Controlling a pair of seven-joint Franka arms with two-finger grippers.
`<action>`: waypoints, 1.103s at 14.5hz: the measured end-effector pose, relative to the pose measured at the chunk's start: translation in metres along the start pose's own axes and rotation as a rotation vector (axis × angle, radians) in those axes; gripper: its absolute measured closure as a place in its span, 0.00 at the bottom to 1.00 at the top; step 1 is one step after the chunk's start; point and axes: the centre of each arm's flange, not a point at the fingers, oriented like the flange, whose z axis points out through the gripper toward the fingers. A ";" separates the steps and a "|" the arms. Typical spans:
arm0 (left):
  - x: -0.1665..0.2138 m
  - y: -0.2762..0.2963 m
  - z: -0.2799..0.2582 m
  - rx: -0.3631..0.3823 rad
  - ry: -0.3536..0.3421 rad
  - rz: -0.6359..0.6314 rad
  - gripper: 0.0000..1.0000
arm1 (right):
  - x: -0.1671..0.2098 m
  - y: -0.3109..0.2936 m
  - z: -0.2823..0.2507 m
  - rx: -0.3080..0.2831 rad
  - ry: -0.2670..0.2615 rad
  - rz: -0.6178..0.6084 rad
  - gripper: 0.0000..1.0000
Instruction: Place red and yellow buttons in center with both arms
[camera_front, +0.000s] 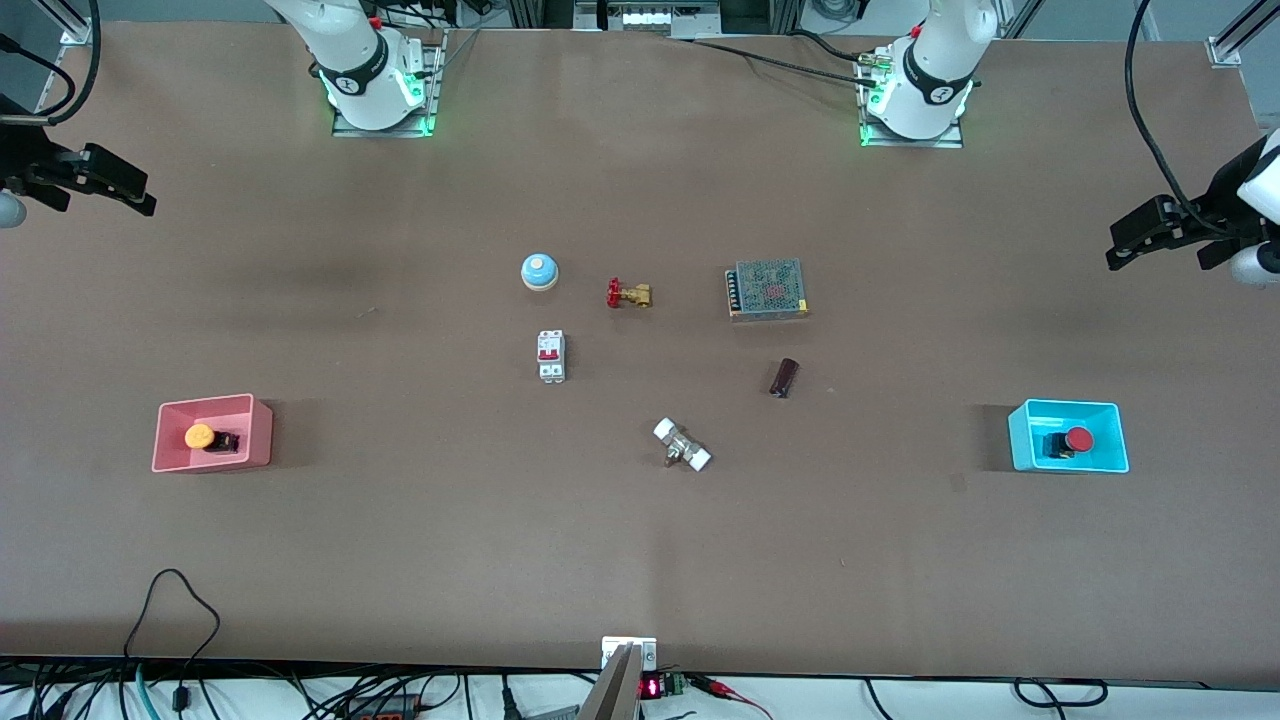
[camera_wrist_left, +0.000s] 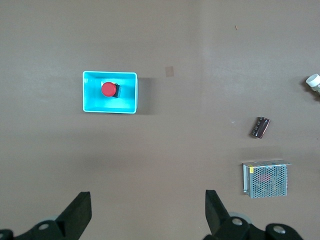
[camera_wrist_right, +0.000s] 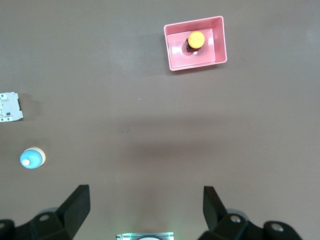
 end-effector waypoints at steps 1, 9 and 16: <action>0.000 0.000 0.000 0.000 0.000 0.000 0.00 | 0.000 0.000 0.000 0.000 0.000 0.000 0.00; 0.000 0.000 0.000 0.000 0.000 0.000 0.00 | 0.000 0.000 0.000 0.002 0.000 -0.001 0.00; 0.000 0.000 0.000 0.000 0.001 0.000 0.00 | 0.033 0.001 0.039 0.038 -0.054 0.012 0.00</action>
